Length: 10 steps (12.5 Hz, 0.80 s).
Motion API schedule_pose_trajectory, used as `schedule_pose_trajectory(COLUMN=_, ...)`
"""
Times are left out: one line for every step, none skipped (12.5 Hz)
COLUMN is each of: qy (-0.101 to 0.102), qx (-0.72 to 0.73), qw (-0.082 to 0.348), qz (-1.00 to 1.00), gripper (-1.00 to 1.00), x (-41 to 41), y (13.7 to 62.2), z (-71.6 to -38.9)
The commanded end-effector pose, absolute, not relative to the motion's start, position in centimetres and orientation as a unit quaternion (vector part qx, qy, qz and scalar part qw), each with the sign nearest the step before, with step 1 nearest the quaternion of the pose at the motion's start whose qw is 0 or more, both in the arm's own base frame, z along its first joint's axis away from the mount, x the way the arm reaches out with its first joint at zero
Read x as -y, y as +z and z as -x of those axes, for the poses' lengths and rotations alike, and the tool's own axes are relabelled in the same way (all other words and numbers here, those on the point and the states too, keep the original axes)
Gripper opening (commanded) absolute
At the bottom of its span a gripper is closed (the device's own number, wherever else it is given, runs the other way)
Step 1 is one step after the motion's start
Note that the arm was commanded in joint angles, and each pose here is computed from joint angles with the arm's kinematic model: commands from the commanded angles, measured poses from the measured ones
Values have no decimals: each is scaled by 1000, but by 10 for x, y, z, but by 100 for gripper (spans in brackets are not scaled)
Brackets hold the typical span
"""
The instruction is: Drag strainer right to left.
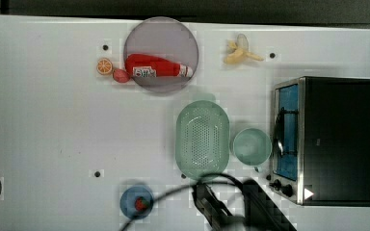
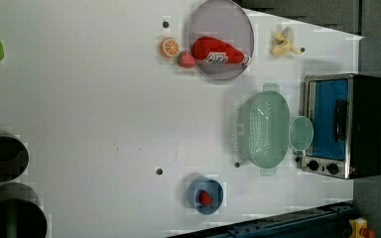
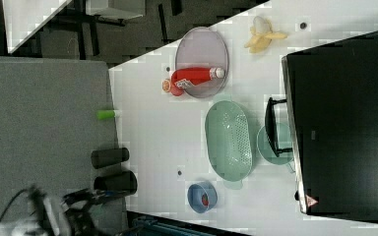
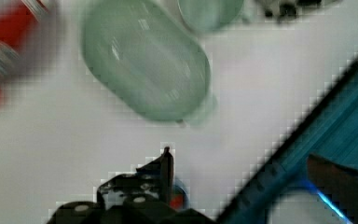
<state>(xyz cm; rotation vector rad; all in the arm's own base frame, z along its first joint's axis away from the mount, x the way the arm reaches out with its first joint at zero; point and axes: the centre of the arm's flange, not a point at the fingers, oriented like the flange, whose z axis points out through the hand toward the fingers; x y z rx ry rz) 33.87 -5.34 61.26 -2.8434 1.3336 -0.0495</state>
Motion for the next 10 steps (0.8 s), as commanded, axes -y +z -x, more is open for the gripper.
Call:
schedule_pose_trajectory(qy=6, qx=-417, qw=-10, qz=909, gripper=100, x=38, y=572, z=-371)
schedule_pose_trajectory(qy=2, qx=-420, qw=-10, qz=908, gripper=100, x=36, y=554, z=-384)
schedule_pose_trajectory(qy=-4, qx=-426, qw=-9, qz=905, gripper=100, x=35, y=534, z=-397)
schedule_pose_trajectory(qy=-8, qx=-440, qw=-9, qz=898, gripper=100, x=33, y=512, z=-410)
schedule_pose_trajectory(qy=-8, qx=-459, qw=-10, qz=888, gripper=100, x=32, y=489, z=-422)
schedule_pose_trajectory(qy=-3, qx=-480, qw=-13, qz=877, gripper=100, x=31, y=464, z=-433)
schedule_pose_trajectory(qy=4, qx=-501, qw=-18, qz=865, gripper=100, x=30, y=439, z=-443)
schedule_pose_trajectory(qy=12, qx=-522, qw=-23, qz=852, gripper=100, x=29, y=414, z=-452)
schedule_pose_trajectory(qy=17, qx=-548, qw=-28, qz=836, gripper=100, x=29, y=390, z=-460)
schedule_pose_trajectory(qy=21, qx=-570, qw=-32, qz=821, gripper=100, x=28, y=365, z=-468)
